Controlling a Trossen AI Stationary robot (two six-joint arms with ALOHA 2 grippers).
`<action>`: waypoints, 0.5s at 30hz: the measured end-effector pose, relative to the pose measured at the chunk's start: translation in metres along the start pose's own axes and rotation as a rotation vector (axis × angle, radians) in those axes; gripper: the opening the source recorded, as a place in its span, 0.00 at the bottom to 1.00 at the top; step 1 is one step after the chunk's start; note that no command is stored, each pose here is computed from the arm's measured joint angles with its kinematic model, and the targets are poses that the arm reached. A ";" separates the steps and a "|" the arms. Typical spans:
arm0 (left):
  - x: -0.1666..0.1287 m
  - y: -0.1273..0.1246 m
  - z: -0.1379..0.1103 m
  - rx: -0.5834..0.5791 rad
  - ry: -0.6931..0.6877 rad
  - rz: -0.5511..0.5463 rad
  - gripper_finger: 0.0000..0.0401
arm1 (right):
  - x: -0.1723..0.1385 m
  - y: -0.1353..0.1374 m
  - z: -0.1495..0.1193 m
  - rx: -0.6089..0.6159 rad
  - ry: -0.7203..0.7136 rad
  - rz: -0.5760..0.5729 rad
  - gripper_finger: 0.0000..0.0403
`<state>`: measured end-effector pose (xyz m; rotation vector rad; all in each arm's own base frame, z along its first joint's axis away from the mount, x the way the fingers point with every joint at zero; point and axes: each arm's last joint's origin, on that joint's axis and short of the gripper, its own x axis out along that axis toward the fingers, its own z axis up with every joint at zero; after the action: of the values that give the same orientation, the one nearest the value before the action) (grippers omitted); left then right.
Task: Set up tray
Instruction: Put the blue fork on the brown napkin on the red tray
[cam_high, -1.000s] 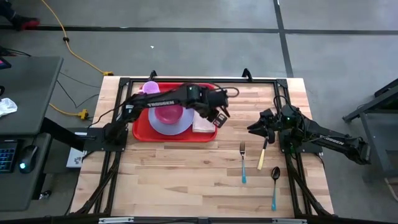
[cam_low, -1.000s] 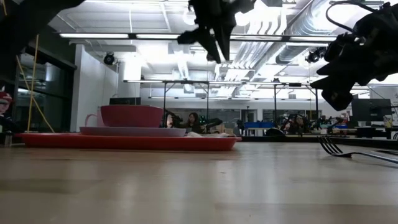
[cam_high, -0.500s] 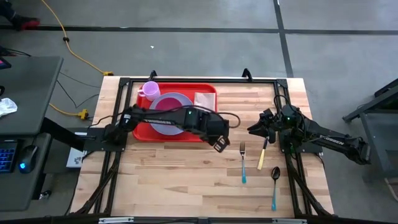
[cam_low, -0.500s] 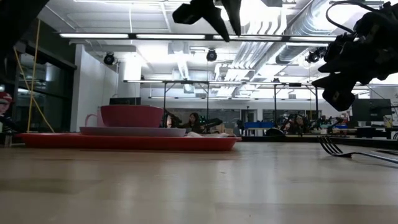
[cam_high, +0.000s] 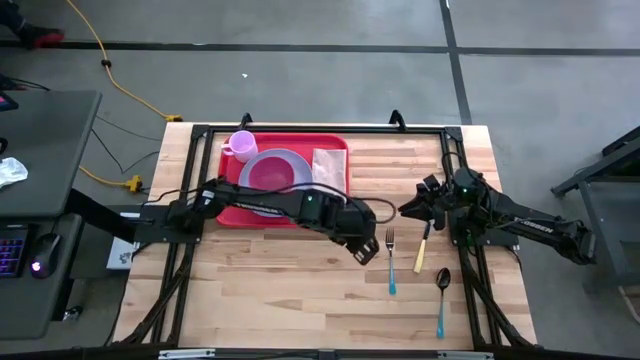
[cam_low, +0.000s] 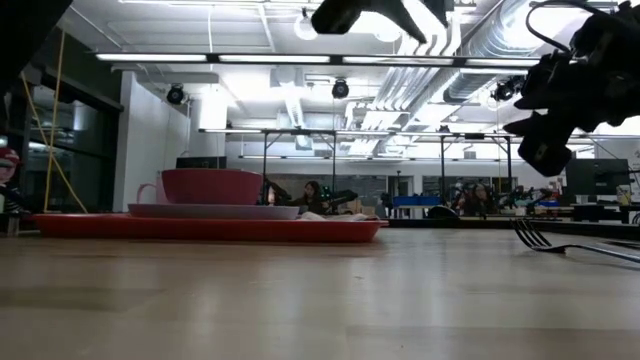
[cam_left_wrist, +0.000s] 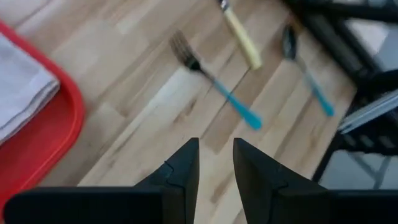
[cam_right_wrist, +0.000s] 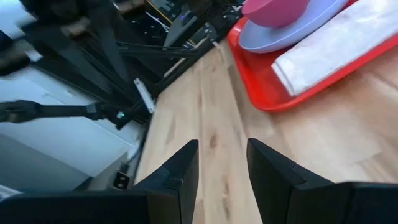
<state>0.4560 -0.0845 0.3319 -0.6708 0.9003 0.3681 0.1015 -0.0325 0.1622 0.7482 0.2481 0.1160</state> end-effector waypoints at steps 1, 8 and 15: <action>0.001 0.000 -0.003 0.006 0.019 0.010 0.32 | 0.000 0.000 0.000 0.011 -0.001 0.007 0.28; -0.001 -0.005 -0.035 0.077 0.086 0.140 0.32 | 0.000 0.002 0.001 0.043 0.001 0.030 0.28; -0.010 -0.006 -0.059 0.078 0.043 0.309 0.32 | -0.001 0.008 0.010 0.063 -0.070 0.088 0.28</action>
<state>0.4185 -0.1283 0.3165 -0.4687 1.0568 0.5927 0.1033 -0.0328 0.1748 0.8246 0.1529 0.1654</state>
